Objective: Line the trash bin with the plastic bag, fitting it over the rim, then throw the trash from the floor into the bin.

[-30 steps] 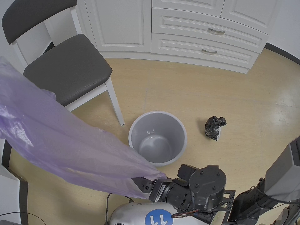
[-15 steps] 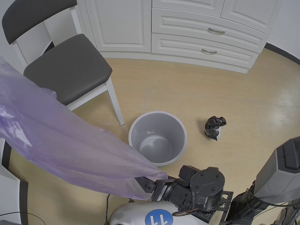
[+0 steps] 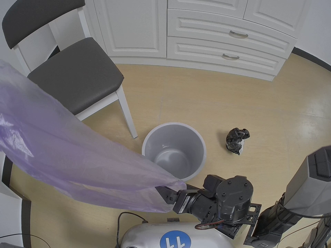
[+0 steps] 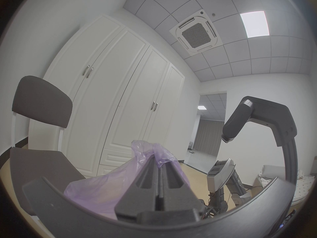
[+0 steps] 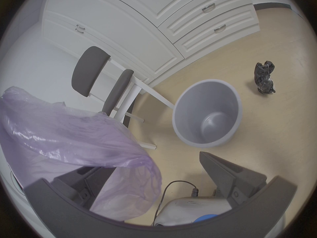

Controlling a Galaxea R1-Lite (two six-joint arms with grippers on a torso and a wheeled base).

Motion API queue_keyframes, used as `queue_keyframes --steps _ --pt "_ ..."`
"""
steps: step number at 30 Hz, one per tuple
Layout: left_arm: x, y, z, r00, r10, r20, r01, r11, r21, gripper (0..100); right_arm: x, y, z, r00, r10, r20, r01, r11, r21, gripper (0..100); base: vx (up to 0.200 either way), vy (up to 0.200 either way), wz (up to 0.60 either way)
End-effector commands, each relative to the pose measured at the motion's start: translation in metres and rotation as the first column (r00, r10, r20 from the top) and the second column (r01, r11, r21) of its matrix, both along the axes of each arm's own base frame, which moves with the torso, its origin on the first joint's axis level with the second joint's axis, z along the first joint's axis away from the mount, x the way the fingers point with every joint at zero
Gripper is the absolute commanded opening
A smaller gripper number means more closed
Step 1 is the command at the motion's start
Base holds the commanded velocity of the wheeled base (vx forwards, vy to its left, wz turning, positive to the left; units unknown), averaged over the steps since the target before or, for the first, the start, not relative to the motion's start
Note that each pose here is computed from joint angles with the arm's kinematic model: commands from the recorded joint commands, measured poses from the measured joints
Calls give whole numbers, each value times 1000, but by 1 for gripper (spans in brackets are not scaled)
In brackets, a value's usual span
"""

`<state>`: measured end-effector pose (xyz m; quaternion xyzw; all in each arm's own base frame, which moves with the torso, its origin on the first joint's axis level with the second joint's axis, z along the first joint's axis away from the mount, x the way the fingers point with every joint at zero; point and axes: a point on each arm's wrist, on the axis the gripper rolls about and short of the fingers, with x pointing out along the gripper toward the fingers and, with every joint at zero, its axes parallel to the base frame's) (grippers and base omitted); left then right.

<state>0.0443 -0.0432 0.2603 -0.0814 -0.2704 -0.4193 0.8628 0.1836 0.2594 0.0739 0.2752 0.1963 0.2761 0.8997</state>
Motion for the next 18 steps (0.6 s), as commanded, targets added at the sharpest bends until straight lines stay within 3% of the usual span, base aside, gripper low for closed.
queue_keyframes --steps 1,3,4,13,18 --pt "-1 1 0 1000 0 3 0 1000 -3 0 1 -2 6 1000 -7 13 7 1000 14 100 0 0 0" --pt "-1 1 0 1000 0 2 0 1000 -2 0 1 -2 6 1000 -9 14 8 1000 12 100 0 0 0" --pt "-1 1 0 1000 0 2 0 1000 -2 0 1 -2 6 1000 -7 13 7 1000 13 0 0 0 0" --pt "2 -2 -4 999 -5 -33 5 1000 13 0 -2 -10 26 998 -12 57 9 999 50 0 0 0 0" --pt "7 -5 -10 996 23 -88 -20 999 41 0 -2 -24 38 992 -26 121 26 1000 5 0 0 0 0"
